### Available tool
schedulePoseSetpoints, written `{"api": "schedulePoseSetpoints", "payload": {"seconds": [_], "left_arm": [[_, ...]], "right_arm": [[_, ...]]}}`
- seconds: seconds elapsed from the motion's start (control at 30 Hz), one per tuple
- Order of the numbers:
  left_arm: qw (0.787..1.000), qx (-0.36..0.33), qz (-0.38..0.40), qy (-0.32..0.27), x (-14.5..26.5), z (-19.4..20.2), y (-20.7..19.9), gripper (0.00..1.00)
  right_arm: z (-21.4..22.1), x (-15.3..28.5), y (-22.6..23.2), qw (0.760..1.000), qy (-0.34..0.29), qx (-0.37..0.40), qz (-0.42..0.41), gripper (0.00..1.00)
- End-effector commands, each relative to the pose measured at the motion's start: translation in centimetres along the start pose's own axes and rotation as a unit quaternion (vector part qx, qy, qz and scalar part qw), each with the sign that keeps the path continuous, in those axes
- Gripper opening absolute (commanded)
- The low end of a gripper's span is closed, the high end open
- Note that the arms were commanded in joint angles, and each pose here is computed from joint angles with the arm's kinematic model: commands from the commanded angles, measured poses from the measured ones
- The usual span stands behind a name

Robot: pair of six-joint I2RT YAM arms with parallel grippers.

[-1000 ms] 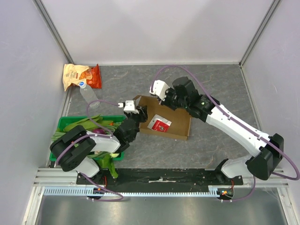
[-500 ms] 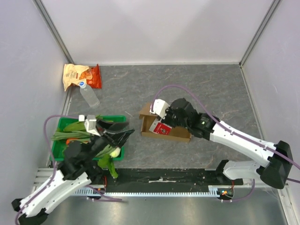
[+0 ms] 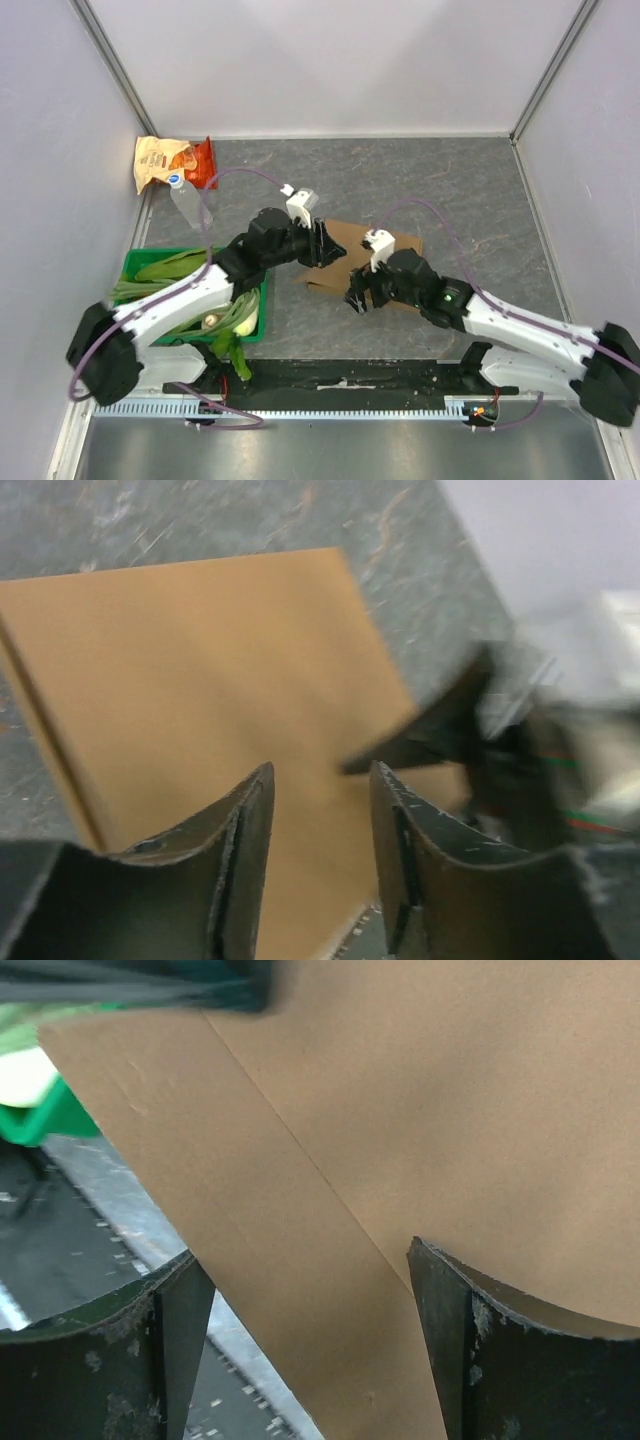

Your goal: Fold the paper box

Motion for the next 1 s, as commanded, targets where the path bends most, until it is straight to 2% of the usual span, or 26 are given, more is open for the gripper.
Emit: {"api": "schedulePoseSetpoints", "payload": {"seconds": [0.0, 0.03, 0.1, 0.17, 0.27, 0.37, 0.43, 0.47, 0.5, 0.57, 0.6, 0.63, 0.7, 0.73, 0.8, 0.9, 0.97], "left_arm": [[0.999, 0.039, 0.03, 0.018, -4.3, 1.5, 3.4, 0.47], [0.998, 0.044, 0.02, 0.027, -4.7, 2.0, 4.2, 0.46], [0.998, 0.049, 0.006, 0.047, -5.0, 3.5, 5.5, 0.43], [0.997, 0.053, 0.029, 0.039, -4.6, 4.6, 5.9, 0.43], [0.997, 0.05, 0.043, 0.046, -4.1, 4.5, 5.4, 0.53], [0.998, 0.03, 0.036, 0.034, -3.0, 3.4, 4.7, 0.57], [0.998, 0.044, 0.04, 0.024, -1.4, 2.7, 4.4, 0.58], [0.998, 0.05, 0.041, 0.02, -0.9, 2.5, 4.4, 0.58], [0.997, 0.059, 0.032, 0.026, -0.3, 2.5, 4.6, 0.63], [0.998, 0.069, -0.002, 0.003, 1.3, 1.7, 5.2, 0.73], [0.996, 0.079, -0.026, -0.004, 1.8, 1.6, 5.7, 0.81], [0.993, 0.107, -0.046, -0.004, 2.3, 1.6, 6.7, 0.82], [0.992, 0.127, -0.016, 0.022, 2.4, 1.8, 7.0, 0.82], [0.991, 0.133, -0.005, 0.026, 2.3, 1.4, 7.3, 0.8], [0.988, 0.142, 0.023, 0.061, 1.4, 1.9, 7.6, 0.71], [0.983, 0.157, 0.046, 0.081, 0.2, 2.2, 8.1, 0.63], [0.982, 0.159, 0.063, 0.085, -0.3, 2.5, 8.3, 0.61]], "right_arm": [[1.9, 3.0, 1.2, 0.986, -0.012, -0.166, -0.03, 0.85], [1.5, 4.4, 1.1, 0.983, -0.043, -0.173, -0.037, 0.87], [1.6, 6.0, 0.8, 0.984, -0.045, -0.168, -0.029, 0.88], [0.9, 7.3, 0.3, 0.985, -0.069, -0.159, -0.008, 0.91], [0.3, 7.3, -0.1, 0.988, -0.06, -0.139, 0.014, 0.92], [-0.6, 7.0, -0.4, 0.986, -0.054, -0.15, 0.048, 0.92], [-1.3, 7.3, -0.7, 0.983, -0.061, -0.161, 0.059, 0.92], [-1.4, 7.3, -1.4, 0.979, -0.065, -0.171, 0.093, 0.92], [-1.3, 8.1, -2.0, 0.974, -0.046, -0.176, 0.134, 0.93], [-1.1, 9.0, -3.9, 0.949, -0.037, -0.202, 0.239, 0.98], [-0.9, 9.9, -4.8, 0.934, -0.029, -0.201, 0.294, 0.98], [-0.9, 10.4, -5.5, 0.925, -0.035, -0.213, 0.312, 0.98], [-0.7, 10.6, -6.0, 0.925, -0.028, -0.224, 0.306, 0.98], [-0.6, 10.7, -6.8, 0.918, -0.029, -0.238, 0.317, 0.98], [0.1, 10.0, -7.4, 0.925, -0.003, -0.239, 0.296, 0.98], [1.6, 8.9, -8.9, 0.925, 0.019, -0.27, 0.266, 0.98], [1.9, 8.6, -9.3, 0.925, 0.021, -0.289, 0.245, 0.98]]}}
Point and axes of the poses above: each gripper's point midway between its finger pads, its own x axis back along the fingers, its own y axis along the line the jaws close on, z = x × y, the point moved 10 cm from there along x, back along the fingers, and after that the axes turned 5 degrees about x, right-handed, at the moved point
